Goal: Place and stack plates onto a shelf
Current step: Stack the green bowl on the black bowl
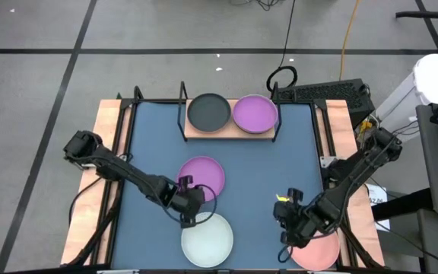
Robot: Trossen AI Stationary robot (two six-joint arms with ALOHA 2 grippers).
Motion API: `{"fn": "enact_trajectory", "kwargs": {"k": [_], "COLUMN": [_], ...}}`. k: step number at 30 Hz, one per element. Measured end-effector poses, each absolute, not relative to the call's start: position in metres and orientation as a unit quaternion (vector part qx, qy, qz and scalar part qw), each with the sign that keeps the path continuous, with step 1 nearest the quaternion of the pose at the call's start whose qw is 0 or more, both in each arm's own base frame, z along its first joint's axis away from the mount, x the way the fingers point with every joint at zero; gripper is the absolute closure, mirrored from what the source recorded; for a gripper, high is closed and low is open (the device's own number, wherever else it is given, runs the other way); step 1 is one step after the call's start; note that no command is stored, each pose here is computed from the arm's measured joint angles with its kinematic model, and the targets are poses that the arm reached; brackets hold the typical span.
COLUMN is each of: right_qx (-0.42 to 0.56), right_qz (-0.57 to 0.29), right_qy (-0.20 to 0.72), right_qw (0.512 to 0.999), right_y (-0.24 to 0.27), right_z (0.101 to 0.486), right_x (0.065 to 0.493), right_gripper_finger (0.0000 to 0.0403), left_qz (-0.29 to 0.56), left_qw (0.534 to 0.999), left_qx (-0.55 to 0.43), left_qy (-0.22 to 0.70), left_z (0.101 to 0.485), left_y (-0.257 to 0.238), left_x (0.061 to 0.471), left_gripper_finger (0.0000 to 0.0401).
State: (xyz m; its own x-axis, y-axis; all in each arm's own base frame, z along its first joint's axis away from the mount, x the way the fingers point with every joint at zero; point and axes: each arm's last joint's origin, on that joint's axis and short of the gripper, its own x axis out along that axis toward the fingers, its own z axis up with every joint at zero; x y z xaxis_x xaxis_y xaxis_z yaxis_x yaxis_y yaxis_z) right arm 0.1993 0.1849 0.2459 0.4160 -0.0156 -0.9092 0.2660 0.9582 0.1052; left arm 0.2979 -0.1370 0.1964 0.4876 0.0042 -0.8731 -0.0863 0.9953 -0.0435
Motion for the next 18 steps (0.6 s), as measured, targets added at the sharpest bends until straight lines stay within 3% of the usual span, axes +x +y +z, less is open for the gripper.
{"fn": "enact_trajectory", "kwargs": {"k": [12, 18], "right_qx": [0.049, 0.047], "right_qz": [-0.074, -0.093], "right_qy": [0.586, 0.626], "right_qw": [0.806, 0.773], "right_y": [0.188, 0.178], "right_z": [0.232, 0.198], "right_x": [0.191, 0.177], "right_gripper_finger": [0.0332, 0.0332], "left_qz": [-0.013, -0.012], "left_qw": [0.864, 0.864], "left_qx": [0.0, 0.006], "left_qy": [0.504, 0.503], "left_z": [0.197, 0.197], "left_y": [-0.151, -0.147], "left_x": [0.291, 0.294], "left_gripper_finger": [0.027, 0.027]}}
